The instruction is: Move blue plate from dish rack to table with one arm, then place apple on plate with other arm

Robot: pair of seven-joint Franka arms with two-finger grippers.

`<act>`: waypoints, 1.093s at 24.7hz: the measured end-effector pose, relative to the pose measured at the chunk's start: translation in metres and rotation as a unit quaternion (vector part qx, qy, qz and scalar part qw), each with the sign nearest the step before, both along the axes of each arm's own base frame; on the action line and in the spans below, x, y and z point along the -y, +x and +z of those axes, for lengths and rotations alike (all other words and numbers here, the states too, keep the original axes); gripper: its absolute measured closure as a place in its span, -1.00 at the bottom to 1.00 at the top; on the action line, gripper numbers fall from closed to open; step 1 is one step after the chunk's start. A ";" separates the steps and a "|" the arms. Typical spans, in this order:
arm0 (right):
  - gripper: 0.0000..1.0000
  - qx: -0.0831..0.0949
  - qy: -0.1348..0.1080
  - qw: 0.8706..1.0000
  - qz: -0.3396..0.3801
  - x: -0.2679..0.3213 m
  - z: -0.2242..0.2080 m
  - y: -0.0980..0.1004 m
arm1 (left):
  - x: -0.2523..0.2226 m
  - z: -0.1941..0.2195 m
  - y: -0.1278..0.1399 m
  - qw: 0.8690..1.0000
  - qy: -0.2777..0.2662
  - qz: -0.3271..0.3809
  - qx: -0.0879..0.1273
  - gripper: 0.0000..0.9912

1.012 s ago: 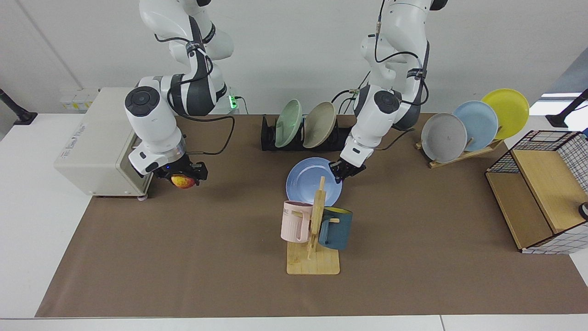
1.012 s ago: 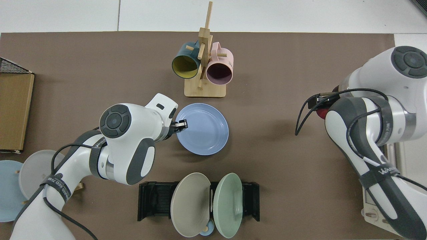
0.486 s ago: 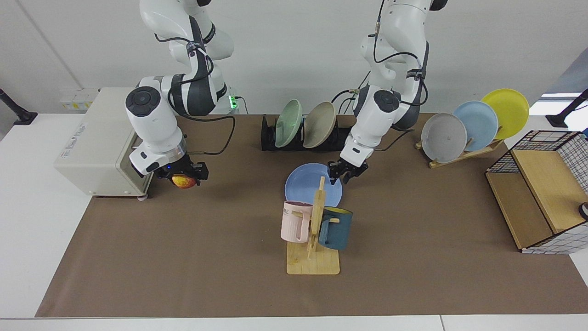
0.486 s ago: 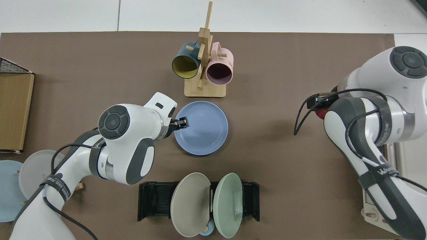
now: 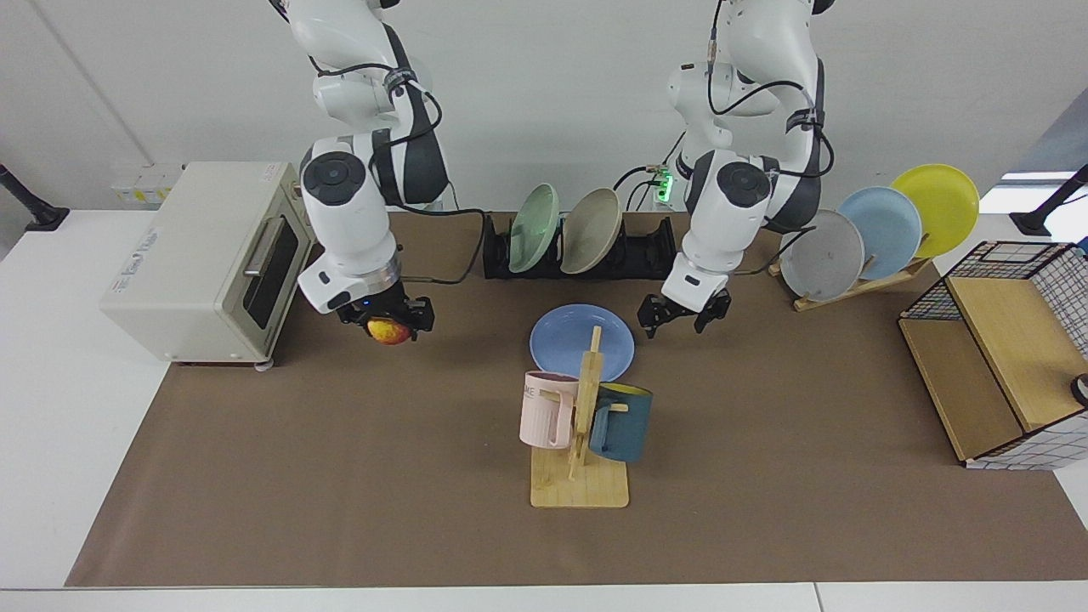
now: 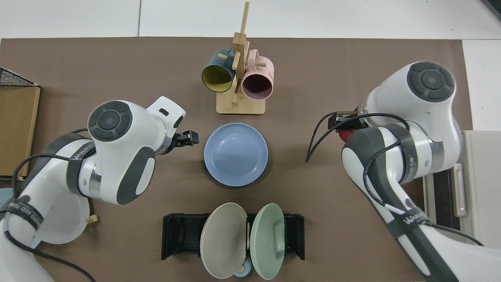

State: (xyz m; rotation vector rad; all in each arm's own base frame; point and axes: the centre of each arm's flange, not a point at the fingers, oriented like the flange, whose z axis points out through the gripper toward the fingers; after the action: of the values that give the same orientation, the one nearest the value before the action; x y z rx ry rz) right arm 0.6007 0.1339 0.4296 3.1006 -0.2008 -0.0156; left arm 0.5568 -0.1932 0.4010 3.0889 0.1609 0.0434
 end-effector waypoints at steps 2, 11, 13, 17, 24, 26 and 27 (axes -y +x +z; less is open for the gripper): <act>-0.51 0.003 0.000 1.000 -0.004 -0.020 0.000 -0.004 | -0.017 0.026 0.001 1.000 0.010 -0.002 -0.001 -1.00; -0.51 0.017 0.009 1.000 -0.003 -0.104 0.002 -0.029 | -0.115 0.133 -0.013 0.997 0.029 -0.061 -0.031 -1.00; -0.51 0.018 0.010 1.000 -0.008 -0.128 0.000 -0.039 | -0.133 0.149 -0.015 0.997 0.029 -0.067 -0.026 -1.00; -0.51 0.038 0.023 0.999 -0.022 -0.180 -0.010 -0.055 | -0.163 0.171 -0.023 0.996 0.029 -0.078 -0.018 -1.00; -0.51 0.029 0.015 0.999 -0.033 -0.244 -0.083 -0.072 | -0.165 0.177 -0.028 0.996 0.030 -0.082 -0.019 -1.00; -0.51 0.026 0.011 0.999 -0.029 -0.253 -0.097 -0.072 | -0.165 0.177 -0.028 0.996 0.030 -0.082 -0.019 -1.00; -0.51 0.025 0.009 0.999 -0.027 -0.257 -0.102 -0.071 | -0.165 0.177 -0.028 0.996 0.030 -0.082 -0.019 -1.00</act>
State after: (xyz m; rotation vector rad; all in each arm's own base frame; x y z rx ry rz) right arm 0.5294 0.3910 0.3273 3.1154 -0.2861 0.0578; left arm 0.5291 -0.0279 0.5776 3.1509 -0.0945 -0.0162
